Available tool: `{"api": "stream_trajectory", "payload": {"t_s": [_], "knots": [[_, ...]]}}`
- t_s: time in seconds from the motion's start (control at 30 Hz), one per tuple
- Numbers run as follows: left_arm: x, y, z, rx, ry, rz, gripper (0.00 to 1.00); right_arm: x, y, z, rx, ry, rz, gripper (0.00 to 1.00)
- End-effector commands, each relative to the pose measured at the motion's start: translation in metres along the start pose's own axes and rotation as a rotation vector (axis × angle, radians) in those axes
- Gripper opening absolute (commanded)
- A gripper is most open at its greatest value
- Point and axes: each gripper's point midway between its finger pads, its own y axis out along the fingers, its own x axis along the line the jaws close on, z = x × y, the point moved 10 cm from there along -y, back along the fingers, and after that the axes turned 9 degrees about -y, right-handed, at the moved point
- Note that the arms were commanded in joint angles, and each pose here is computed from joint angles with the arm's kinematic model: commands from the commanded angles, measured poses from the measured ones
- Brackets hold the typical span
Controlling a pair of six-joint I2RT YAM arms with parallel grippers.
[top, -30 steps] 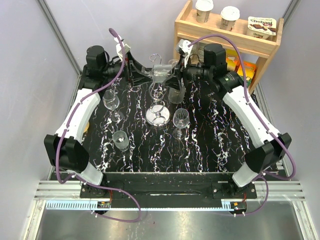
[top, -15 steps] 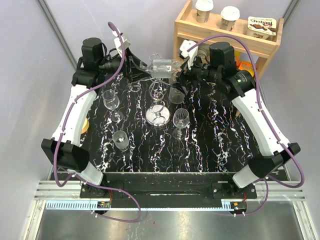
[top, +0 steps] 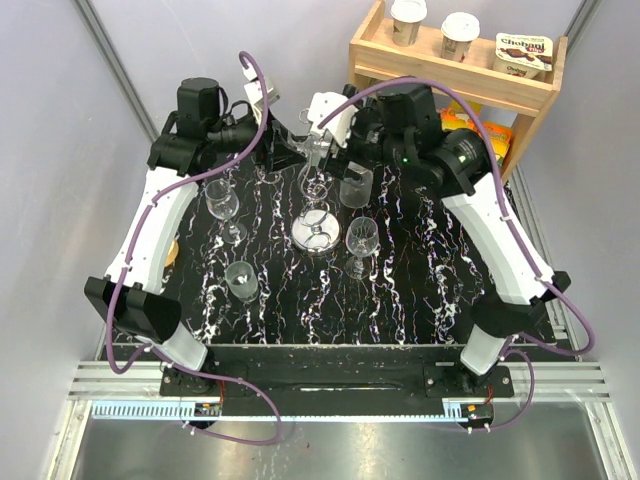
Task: Place the wine glass upside down on the wine glass rack
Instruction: Turn the wine glass upside down at the wine rack.
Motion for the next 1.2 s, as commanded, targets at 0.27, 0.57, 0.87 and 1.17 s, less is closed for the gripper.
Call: {"api": "stream_trajectory", "payload": {"t_s": [0.27, 0.57, 0.87, 1.17], "knots": [[-0.02, -0.012, -0.025, -0.048, 0.128, -0.011, 0.0, 0.008, 0.012, 0.004, 0.168, -0.14, 0.003, 0.99], [-0.035, -0.011, -0.03, -0.055, 0.142, 0.027, 0.0, 0.015, 0.023, 0.0, 0.162, -0.164, -0.013, 0.99], [-0.05, -0.019, -0.038, -0.077, 0.141, 0.076, 0.0, 0.017, 0.031, 0.005, 0.19, -0.183, -0.009, 0.97], [-0.056, -0.021, -0.039, -0.083, 0.137, 0.112, 0.0, 0.018, 0.037, 0.005, 0.197, -0.195, -0.001, 0.93]]}}
